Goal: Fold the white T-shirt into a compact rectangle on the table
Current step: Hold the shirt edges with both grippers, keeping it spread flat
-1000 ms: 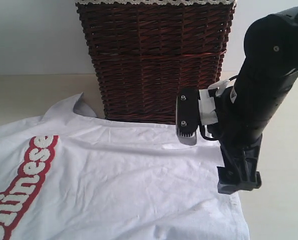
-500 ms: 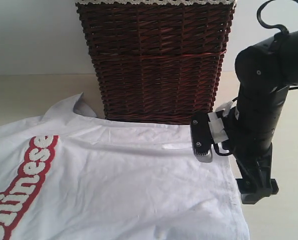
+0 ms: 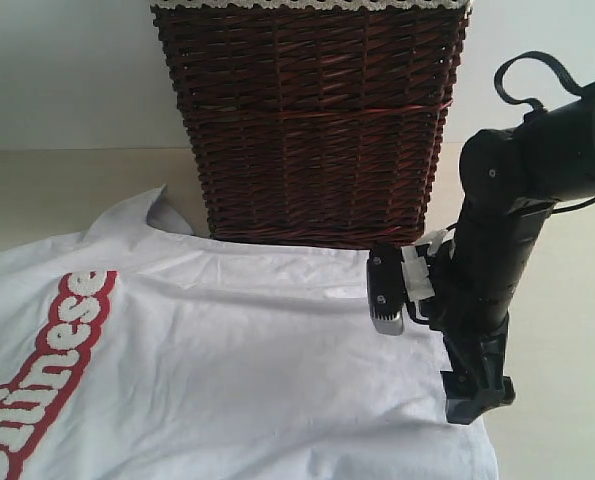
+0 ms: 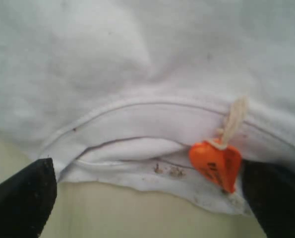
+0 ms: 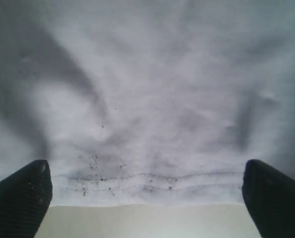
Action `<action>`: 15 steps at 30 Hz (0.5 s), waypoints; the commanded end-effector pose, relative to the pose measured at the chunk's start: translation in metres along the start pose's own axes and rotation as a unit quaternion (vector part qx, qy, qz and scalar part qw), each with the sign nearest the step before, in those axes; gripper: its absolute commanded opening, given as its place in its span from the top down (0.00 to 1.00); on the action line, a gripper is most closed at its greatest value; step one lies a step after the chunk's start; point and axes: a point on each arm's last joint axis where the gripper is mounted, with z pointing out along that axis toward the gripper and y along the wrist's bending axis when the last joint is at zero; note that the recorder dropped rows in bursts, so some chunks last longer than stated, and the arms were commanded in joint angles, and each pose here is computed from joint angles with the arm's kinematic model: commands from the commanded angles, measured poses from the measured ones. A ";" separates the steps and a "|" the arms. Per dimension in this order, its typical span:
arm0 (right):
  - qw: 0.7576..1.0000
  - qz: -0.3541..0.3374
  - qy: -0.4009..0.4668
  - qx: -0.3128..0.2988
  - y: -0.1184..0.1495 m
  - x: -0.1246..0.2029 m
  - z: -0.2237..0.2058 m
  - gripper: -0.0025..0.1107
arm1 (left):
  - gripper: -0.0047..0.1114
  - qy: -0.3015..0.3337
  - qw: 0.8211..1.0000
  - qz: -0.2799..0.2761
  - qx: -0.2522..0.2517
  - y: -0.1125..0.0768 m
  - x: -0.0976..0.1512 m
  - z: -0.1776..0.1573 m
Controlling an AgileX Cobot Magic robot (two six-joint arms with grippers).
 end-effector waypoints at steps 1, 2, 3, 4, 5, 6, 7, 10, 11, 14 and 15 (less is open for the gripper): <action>1.000 0.013 0.028 -0.004 -0.002 0.006 0.010 0.05 | 0.05 -0.013 0.998 -0.044 0.036 -0.012 -0.005 0.013; 0.999 0.016 0.030 -0.005 -0.002 0.006 0.010 0.05 | 0.05 -0.013 0.998 -0.044 0.036 -0.012 -0.005 0.013; 0.999 0.019 0.031 -0.006 -0.002 0.006 0.011 0.05 | 0.05 -0.013 0.998 -0.044 0.036 -0.012 -0.005 0.013; 0.999 0.019 0.029 -0.004 -0.002 0.006 0.011 0.05 | 0.05 -0.013 0.998 -0.044 0.036 -0.012 -0.005 0.013; 0.999 0.020 0.025 0.001 -0.004 0.005 0.013 0.05 | 0.05 -0.013 0.998 -0.044 0.036 -0.012 -0.005 0.013; 1.000 0.023 0.019 0.005 -0.004 0.004 0.014 0.05 | 0.05 -0.013 0.998 -0.044 0.036 -0.012 -0.005 0.013; 1.000 0.024 0.016 0.008 -0.006 0.003 0.016 0.05 | 0.05 -0.013 0.998 -0.044 0.036 -0.012 -0.005 0.013; 1.000 0.024 0.018 0.005 -0.007 0.003 0.024 0.05 | 0.05 -0.013 0.998 -0.044 0.036 -0.012 -0.005 0.013; 0.999 0.024 0.021 0.000 -0.007 0.003 0.028 0.05 | 0.05 -0.013 0.998 -0.044 0.036 -0.012 -0.005 0.013; 0.999 0.020 0.031 -0.012 -0.007 0.004 0.036 0.05 | 0.05 -0.013 0.998 -0.044 0.036 -0.012 -0.005 0.013; 0.999 0.017 0.035 -0.013 -0.007 0.005 0.037 0.05 | 0.05 -0.013 0.998 -0.044 0.036 -0.012 -0.005 0.013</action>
